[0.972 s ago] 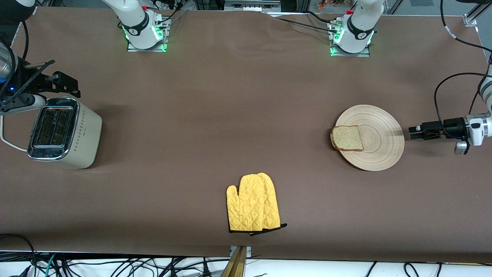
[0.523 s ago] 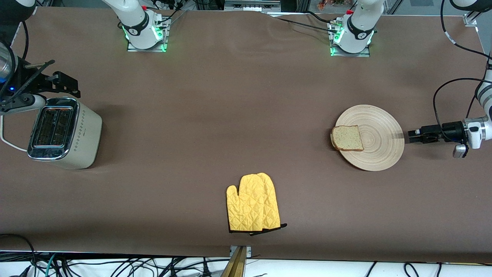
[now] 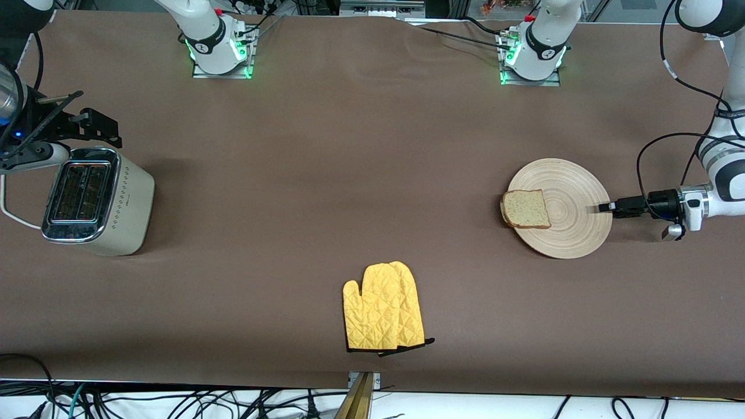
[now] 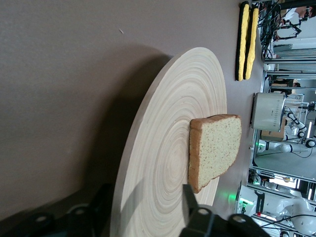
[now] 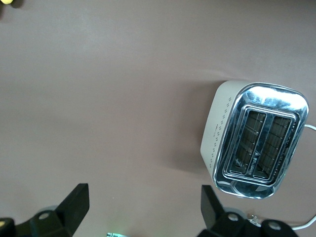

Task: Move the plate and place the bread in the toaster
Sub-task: 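Push the wooden plate with the left gripper toward the table's middle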

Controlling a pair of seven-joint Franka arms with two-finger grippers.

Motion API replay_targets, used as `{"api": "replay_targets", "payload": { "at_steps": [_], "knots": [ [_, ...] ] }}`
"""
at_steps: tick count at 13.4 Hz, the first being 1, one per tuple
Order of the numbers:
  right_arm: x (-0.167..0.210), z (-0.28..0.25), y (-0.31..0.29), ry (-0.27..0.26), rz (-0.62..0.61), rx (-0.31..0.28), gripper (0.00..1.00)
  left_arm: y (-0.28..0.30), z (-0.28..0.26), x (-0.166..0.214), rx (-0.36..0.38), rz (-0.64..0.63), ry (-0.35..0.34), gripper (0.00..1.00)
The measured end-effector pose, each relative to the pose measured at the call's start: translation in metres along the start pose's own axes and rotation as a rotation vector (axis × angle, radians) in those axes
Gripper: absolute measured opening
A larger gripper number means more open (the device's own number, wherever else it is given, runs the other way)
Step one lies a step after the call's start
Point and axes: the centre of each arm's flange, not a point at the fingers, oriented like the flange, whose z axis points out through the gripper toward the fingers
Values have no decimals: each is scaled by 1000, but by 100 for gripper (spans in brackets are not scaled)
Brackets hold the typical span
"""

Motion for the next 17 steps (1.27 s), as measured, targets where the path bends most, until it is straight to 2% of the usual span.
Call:
{"api": "replay_targets", "payload": {
  "at_steps": [3, 5, 9, 14, 17],
  "knots": [
    [0, 0, 0, 0, 0, 0, 100, 6, 8, 6, 5, 6, -14, 27],
    [0, 0, 0, 0, 0, 0, 100, 8, 8, 6, -4, 8, -19, 9],
    [0, 0, 0, 0, 0, 0, 100, 9, 8, 6, -8, 9, -22, 9],
    [0, 0, 0, 0, 0, 0, 100, 34, 29, 13, -162, 24, -40, 9],
    [0, 0, 0, 0, 0, 0, 100, 75, 76, 37, -211, 93, -100, 9]
  ]
}}
